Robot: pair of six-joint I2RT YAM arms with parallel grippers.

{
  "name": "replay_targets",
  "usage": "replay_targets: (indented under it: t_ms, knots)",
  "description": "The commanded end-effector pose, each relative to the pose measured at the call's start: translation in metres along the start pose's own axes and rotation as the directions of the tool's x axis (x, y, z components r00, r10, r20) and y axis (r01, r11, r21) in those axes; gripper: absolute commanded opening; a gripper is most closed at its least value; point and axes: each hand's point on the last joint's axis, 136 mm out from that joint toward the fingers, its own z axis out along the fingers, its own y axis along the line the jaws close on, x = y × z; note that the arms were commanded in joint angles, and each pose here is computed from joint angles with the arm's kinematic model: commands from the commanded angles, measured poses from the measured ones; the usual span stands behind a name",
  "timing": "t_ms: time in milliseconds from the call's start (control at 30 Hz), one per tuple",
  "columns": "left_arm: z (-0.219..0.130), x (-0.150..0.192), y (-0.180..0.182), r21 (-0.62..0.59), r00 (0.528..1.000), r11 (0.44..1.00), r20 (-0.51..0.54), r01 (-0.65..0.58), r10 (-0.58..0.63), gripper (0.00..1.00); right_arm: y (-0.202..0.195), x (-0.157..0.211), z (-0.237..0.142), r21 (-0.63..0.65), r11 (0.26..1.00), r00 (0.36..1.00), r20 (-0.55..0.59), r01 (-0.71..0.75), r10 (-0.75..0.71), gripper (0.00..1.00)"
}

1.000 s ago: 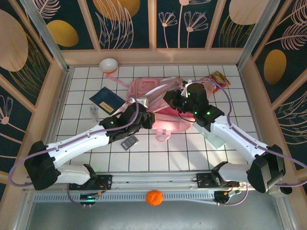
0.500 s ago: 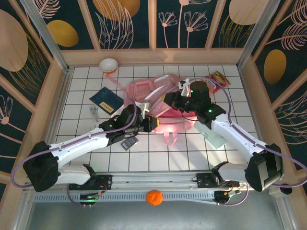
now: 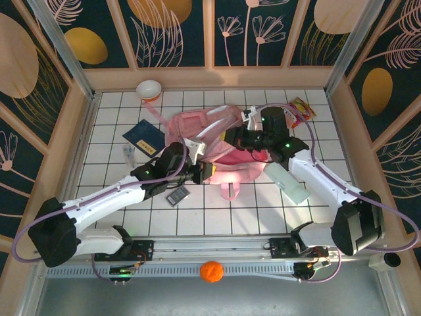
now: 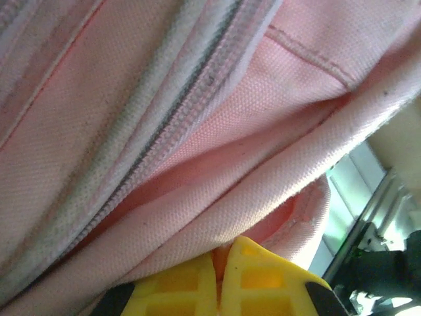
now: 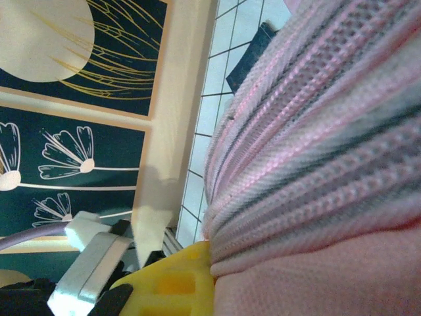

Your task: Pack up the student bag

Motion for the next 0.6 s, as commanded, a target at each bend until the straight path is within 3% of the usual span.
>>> replay_targets:
  t_ms: [0, 100, 233, 333, 433, 567]
  knots:
    - [-0.002, -0.023, -0.027, 0.183, 0.96, 0.948, 0.062, 0.259, -0.274, 0.0, 0.036, 0.002, 0.004, -0.049, 0.992, 0.993, 0.016, 0.119, -0.119, 0.0]
    - [-0.002, -0.03, -0.025, 0.182, 0.935, 0.928, 0.084, 0.324, -0.344, 0.0, 0.029, 0.003, 0.006, -0.021, 0.992, 0.991, 0.049, 0.126, -0.125, 0.0]
    - [-0.003, -0.022, -0.013, 0.127, 0.946, 0.946, 0.091, 0.299, -0.311, 0.08, 0.022, 0.005, 0.006, -0.033, 0.993, 0.993, 0.046, 0.113, -0.111, 0.0]
    - [0.002, -0.008, -0.001, 0.09, 0.948, 0.948, 0.07, 0.305, -0.311, 0.09, 0.027, 0.007, 0.007, -0.061, 0.993, 0.994, 0.032, 0.102, -0.1, 0.0]
    - [0.006, 0.0, 0.009, 0.064, 0.947, 0.948, 0.064, 0.311, -0.315, 0.18, 0.034, 0.008, 0.006, -0.099, 0.992, 0.996, 0.036, 0.083, -0.08, 0.0]
    - [0.009, 0.0, 0.011, 0.055, 0.948, 0.949, 0.068, 0.309, -0.312, 0.18, 0.037, 0.008, 0.004, -0.119, 0.991, 0.997, 0.046, 0.068, -0.063, 0.0]
